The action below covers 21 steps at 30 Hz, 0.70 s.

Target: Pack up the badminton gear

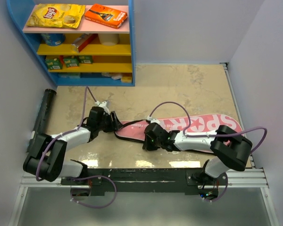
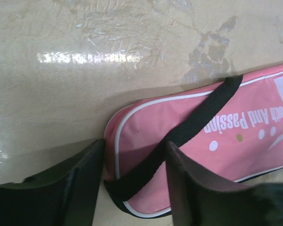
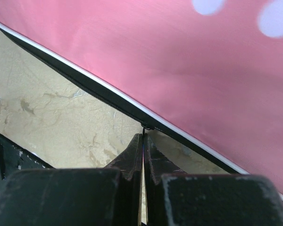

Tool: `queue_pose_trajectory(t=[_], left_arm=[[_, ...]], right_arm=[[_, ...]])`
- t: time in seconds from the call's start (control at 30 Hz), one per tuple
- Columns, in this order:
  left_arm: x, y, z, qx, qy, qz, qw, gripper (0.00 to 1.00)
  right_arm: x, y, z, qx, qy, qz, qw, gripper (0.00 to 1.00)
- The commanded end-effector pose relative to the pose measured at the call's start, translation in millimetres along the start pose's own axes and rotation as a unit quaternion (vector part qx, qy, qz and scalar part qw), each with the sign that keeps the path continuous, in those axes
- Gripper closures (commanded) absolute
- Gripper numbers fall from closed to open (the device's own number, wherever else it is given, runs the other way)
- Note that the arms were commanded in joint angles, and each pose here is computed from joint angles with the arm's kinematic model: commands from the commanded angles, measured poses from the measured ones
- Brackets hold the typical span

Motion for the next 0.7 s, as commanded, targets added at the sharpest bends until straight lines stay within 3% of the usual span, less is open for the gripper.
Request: queue_pose_trajectory(t=[0.0, 0.1, 0.23, 0.67], left_arm=[[-13, 9, -15, -0.065, 0.004, 0.012, 0.998, 0.61], [-25, 12, -17, -0.078, 0.003, 0.023, 0.997, 0.82], [-40, 12, -15, -0.095, -0.001, 0.039, 0.995, 0.97], [-60, -10, -4, -0.075, -0.031, 0.025, 0.996, 1.0]], right_arm=[[7, 3, 11, 0.016, -0.006, -0.005, 1.0, 1.0], [11, 7, 16, 0.017, -0.009, -0.006, 1.0, 1.0], [12, 14, 20, 0.014, -0.015, -0.002, 1.0, 1.0], [18, 37, 13, -0.024, -0.069, 0.018, 0.997, 1.0]])
Point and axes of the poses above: each gripper's point midway between its finger pads, its own y axis out along the fingers, its own z axis along the line the jaws close on, x = y × z, the point moved 6 cm from there along -y, back along the fingers, and after that the axes turned 3 degrees about y, right-handed, at the moved point
